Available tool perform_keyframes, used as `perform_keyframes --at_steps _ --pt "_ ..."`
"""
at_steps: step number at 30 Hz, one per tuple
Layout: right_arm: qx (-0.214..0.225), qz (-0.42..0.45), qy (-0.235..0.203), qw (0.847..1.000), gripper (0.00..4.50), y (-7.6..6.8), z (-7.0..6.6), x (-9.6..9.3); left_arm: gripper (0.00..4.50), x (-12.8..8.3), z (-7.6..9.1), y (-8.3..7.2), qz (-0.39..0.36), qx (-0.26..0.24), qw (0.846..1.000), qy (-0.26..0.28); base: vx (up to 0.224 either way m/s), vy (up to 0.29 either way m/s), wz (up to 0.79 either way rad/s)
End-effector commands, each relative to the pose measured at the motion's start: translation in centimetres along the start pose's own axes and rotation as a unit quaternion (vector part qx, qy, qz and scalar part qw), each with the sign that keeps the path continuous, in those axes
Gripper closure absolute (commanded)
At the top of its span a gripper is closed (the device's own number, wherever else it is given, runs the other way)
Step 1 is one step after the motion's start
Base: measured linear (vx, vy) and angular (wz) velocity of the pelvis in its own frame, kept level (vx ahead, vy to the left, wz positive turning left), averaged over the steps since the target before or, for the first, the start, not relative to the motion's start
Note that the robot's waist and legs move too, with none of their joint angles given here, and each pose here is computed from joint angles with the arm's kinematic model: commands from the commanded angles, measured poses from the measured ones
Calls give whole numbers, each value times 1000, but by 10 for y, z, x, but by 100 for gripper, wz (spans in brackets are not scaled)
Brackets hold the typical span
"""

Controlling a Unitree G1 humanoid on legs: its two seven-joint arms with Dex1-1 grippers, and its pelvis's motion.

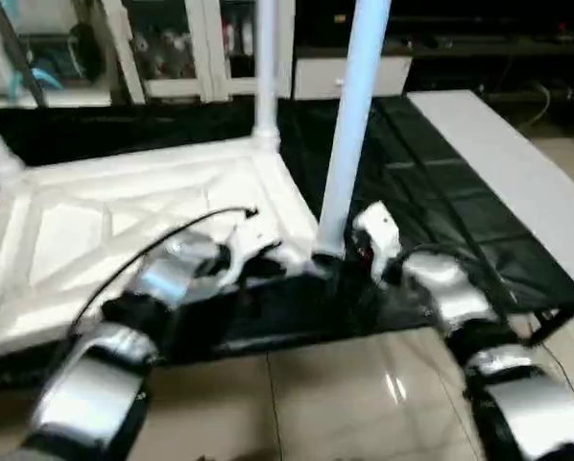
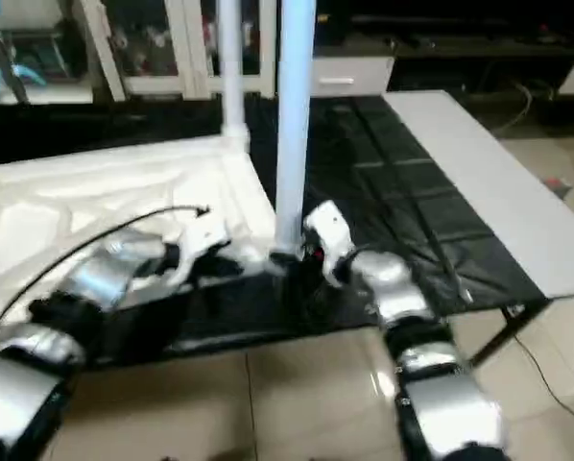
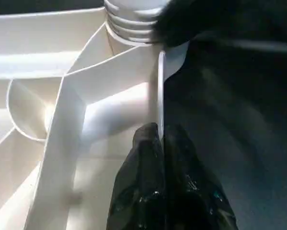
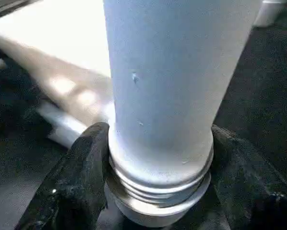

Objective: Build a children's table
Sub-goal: Rotate leg to tighten

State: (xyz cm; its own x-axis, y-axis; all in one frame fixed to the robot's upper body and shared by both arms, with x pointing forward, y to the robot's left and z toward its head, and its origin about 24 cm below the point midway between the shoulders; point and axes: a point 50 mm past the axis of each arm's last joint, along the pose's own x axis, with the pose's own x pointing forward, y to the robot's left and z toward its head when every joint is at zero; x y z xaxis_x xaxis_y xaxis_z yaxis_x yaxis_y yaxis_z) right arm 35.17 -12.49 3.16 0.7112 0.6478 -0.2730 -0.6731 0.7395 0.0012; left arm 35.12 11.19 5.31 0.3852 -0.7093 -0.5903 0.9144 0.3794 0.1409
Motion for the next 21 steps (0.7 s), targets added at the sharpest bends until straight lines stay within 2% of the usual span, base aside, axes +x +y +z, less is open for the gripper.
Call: perform_keyframes --at_steps 1,2,3,5,6,7,8,10,14,18,19,21 --pt "34 -105 -6 994 178 -12 3 1 450 11 -7 -7 6 -11 1000 14 0 0 0" --pt "39 -127 -3 991 178 -11 2 3 450 12 -5 -6 14 -11 1000 10 0 0 0" --pt "60 -189 11 980 178 -6 -3 11 450 16 1 -4 30 -10 1000 2 0 0 0" --pt "72 -213 18 974 178 -3 -5 14 450 18 3 -3 35 -9 999 0 0 0 0" --pt "96 -244 29 964 178 2 -7 20 450 19 4 -3 37 -7 999 0 0 0 0" --pt "99 -247 30 963 178 3 -7 20 450 19 4 -3 38 -6 999 0 0 0 0" --pt "119 -266 42 956 178 13 -8 28 450 20 5 -2 39 -5 999 1 0 0 0" --pt "112 -260 43 958 178 20 -6 33 450 20 5 -2 40 -3 999 2 0 0 0" --pt "101 -225 22 969 178 44 6 49 450 20 3 0 48 -3 999 5 0 0 0" --pt "98 -195 -8 976 178 49 15 53 450 19 1 1 53 -5 999 6 0 0 0" --pt "96 -195 -14 976 122 47 17 53 450 18 0 1 53 -5 999 6 0 0 0" --pt "92 -194 -30 976 108 41 23 51 450 17 -2 2 51 -5 999 7 0 0 0"
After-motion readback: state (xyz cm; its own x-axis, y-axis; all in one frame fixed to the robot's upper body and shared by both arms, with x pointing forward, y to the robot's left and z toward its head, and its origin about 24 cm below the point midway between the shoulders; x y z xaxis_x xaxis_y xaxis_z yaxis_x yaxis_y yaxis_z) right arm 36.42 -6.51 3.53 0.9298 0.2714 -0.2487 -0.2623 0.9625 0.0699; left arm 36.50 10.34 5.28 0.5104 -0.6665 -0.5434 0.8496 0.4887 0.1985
